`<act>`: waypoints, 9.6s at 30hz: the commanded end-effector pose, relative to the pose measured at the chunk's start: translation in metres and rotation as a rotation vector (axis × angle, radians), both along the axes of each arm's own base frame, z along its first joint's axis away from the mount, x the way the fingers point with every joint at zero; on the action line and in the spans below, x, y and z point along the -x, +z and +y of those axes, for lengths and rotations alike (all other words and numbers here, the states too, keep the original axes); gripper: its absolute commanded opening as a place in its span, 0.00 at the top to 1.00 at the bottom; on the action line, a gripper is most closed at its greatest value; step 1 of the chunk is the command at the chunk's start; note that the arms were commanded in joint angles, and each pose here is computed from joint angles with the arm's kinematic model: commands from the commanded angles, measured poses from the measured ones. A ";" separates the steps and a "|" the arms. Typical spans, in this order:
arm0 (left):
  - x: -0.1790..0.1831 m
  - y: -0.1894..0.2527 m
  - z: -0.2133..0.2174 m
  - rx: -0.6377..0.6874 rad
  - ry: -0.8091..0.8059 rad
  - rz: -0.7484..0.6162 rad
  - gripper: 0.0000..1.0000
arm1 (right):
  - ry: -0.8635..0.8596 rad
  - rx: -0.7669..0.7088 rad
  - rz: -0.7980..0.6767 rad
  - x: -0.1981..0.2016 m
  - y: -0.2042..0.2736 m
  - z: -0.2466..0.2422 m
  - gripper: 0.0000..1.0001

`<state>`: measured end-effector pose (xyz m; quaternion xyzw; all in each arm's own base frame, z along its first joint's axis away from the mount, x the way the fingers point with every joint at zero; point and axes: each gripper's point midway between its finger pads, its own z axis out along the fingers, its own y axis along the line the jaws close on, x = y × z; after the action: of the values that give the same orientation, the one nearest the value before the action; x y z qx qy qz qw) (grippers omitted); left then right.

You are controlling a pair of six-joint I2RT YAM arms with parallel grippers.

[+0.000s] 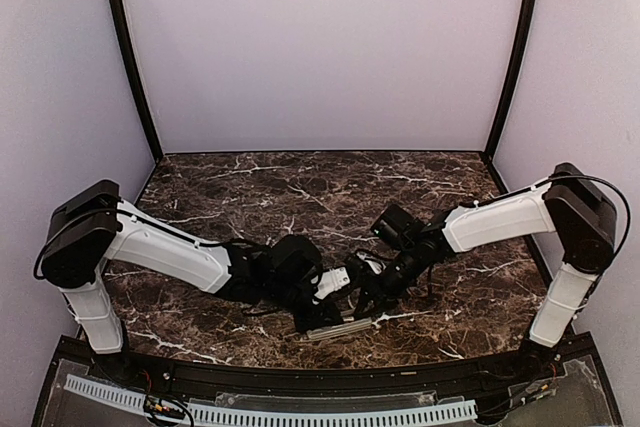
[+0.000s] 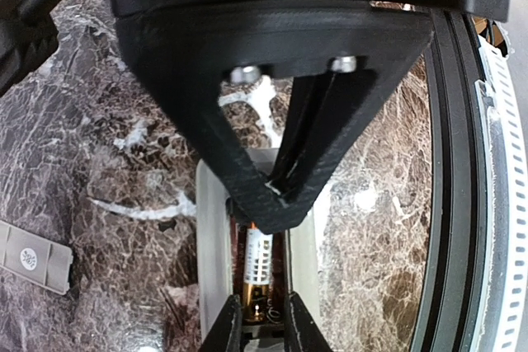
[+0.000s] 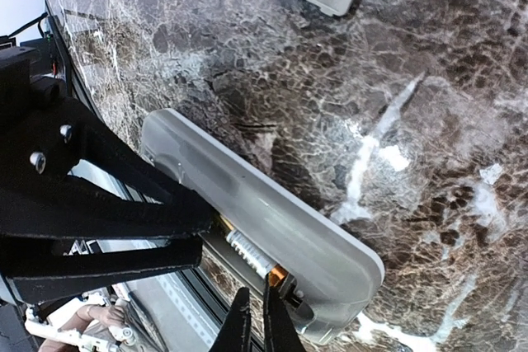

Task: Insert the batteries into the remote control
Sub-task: Load the battery into the battery compartment, then press the battery in the battery compartment, then pick up the battery from the center of the board, then place the battery in the battery compartment.

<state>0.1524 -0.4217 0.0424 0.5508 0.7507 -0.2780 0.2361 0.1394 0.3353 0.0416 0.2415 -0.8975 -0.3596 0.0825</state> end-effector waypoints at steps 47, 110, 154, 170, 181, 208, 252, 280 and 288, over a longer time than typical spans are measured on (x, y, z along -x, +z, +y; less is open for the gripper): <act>-0.047 0.041 0.104 0.208 0.575 -0.171 0.42 | 0.917 -0.417 -1.081 0.036 0.036 0.029 0.43; -0.049 0.017 0.078 0.109 0.452 -0.196 0.43 | 1.020 -0.155 -1.091 0.018 0.015 0.044 0.63; -0.208 0.031 0.416 -0.351 1.690 0.175 0.15 | 0.224 -0.240 -0.972 -0.062 0.113 0.005 0.53; -0.194 -0.030 0.405 -0.420 1.582 0.393 0.42 | 0.239 -0.234 -0.983 -0.061 0.111 0.001 0.53; -0.189 -0.035 0.398 -0.404 1.573 0.455 0.72 | 0.233 -0.228 -0.998 -0.062 0.116 -0.001 0.53; -0.180 -0.021 0.393 -0.380 1.566 0.484 1.00 | 0.223 -0.228 -1.008 -0.061 0.123 -0.005 0.53; 0.015 0.042 0.009 -0.579 0.146 0.241 1.00 | -0.143 -0.164 -0.756 -0.100 0.099 -0.056 0.54; 0.011 0.018 -0.006 -0.628 0.118 0.214 1.00 | -0.154 -0.144 -0.765 -0.100 0.090 -0.065 0.54; 0.009 0.012 -0.007 -0.644 0.122 0.211 1.00 | -0.155 -0.149 -0.761 -0.099 0.087 -0.065 0.54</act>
<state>0.1439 -0.4286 0.0469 0.5109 0.8565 -0.0718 -0.0165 0.2347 0.2723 0.1284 0.2966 -0.8540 -0.3149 -0.2891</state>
